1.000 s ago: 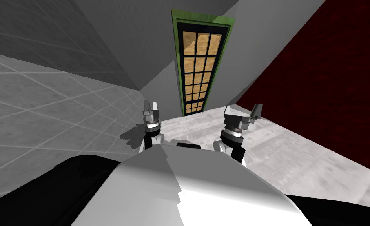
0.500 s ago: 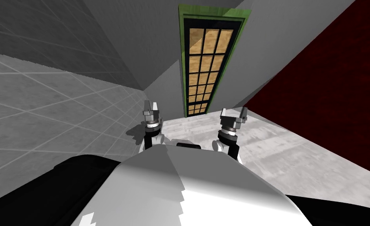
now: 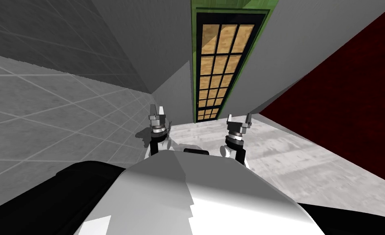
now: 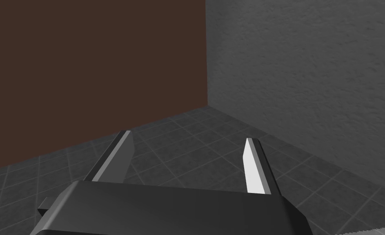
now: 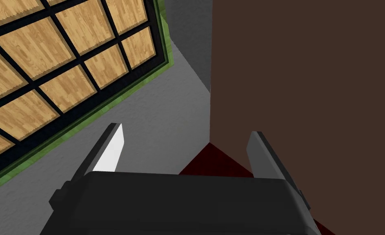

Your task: Pull the door open

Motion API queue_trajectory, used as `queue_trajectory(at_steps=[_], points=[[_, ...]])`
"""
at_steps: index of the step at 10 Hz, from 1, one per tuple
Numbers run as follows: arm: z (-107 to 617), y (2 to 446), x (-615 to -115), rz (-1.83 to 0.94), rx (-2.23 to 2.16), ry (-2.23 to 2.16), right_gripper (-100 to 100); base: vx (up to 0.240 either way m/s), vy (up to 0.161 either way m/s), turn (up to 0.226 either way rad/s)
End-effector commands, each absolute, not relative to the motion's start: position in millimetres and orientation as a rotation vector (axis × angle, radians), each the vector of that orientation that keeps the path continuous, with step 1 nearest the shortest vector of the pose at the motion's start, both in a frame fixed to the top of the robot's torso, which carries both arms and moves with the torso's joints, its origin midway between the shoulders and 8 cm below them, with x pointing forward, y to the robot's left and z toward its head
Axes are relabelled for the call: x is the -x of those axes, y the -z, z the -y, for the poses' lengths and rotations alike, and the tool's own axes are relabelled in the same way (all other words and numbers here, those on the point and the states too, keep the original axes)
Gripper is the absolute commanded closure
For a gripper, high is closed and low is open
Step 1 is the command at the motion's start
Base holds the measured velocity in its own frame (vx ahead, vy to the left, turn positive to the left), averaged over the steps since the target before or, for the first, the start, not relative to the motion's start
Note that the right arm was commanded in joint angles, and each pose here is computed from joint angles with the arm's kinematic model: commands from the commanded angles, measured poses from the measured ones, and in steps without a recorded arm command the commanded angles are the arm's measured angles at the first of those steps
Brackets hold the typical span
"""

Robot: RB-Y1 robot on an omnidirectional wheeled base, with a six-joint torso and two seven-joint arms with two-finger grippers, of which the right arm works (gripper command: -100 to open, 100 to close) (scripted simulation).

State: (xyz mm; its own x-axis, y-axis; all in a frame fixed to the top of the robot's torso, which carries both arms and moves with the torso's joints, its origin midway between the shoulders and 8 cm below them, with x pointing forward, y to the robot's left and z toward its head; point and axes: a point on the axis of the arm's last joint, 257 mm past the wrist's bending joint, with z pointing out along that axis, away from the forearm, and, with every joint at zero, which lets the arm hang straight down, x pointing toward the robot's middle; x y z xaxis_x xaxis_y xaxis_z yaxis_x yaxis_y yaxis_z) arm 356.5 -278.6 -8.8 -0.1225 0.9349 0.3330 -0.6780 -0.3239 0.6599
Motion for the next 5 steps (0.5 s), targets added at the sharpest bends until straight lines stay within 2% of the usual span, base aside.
queue_trajectory(at_steps=[1,5], points=[[281,20,-363,-0.416,-0.886,-1.743,-100,0.092,-0.003,0.101],[286,47,-376,-0.405,-0.964,-1.796,-100,0.098,-0.005,0.124]])
